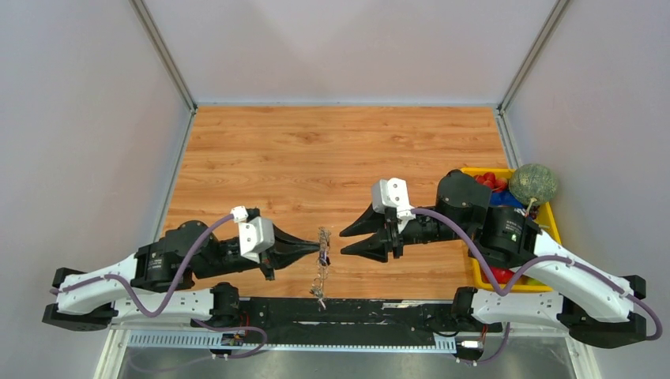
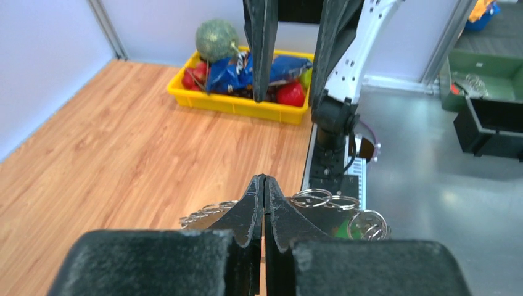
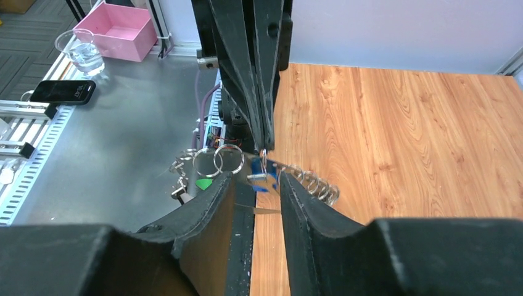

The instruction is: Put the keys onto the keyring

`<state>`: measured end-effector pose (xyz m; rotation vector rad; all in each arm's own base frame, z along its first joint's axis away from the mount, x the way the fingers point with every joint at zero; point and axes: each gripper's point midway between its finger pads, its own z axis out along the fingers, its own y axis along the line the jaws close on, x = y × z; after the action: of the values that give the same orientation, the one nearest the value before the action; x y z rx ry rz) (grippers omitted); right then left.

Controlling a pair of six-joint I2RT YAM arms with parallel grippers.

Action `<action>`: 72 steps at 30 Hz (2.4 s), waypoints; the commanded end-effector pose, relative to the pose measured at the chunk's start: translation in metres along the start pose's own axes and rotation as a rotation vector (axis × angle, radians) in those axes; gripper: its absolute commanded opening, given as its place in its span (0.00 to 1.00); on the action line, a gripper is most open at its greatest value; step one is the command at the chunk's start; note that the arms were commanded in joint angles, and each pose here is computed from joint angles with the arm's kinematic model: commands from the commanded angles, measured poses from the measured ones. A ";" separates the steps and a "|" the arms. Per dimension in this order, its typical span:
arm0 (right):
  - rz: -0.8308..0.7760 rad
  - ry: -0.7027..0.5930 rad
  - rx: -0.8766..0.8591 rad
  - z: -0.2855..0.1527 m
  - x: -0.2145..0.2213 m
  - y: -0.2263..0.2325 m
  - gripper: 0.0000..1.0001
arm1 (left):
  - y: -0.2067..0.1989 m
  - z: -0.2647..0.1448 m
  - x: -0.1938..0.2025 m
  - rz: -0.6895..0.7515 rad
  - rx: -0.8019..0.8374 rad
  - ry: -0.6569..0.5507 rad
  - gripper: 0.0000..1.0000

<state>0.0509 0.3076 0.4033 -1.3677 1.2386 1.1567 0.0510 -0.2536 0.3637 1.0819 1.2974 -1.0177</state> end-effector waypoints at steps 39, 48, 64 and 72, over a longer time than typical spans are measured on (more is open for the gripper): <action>-0.182 -0.254 -0.033 0.024 -0.033 0.002 0.23 | -0.011 -0.025 -0.086 -0.029 0.072 -0.501 0.00; -0.171 -0.243 -0.080 0.026 -0.030 0.010 0.27 | -0.011 -0.026 -0.087 -0.029 0.067 -0.505 0.00; -0.149 -0.235 -0.108 0.037 -0.032 0.012 0.14 | -0.008 -0.026 -0.084 -0.024 0.055 -0.501 0.00; -0.146 -0.244 -0.110 0.036 -0.035 0.014 0.21 | -0.008 -0.026 -0.082 -0.022 0.053 -0.498 0.00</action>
<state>0.0408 0.3501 0.4035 -1.3673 0.9782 1.2323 0.0376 -0.2404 0.4227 0.8460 0.9616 -1.2167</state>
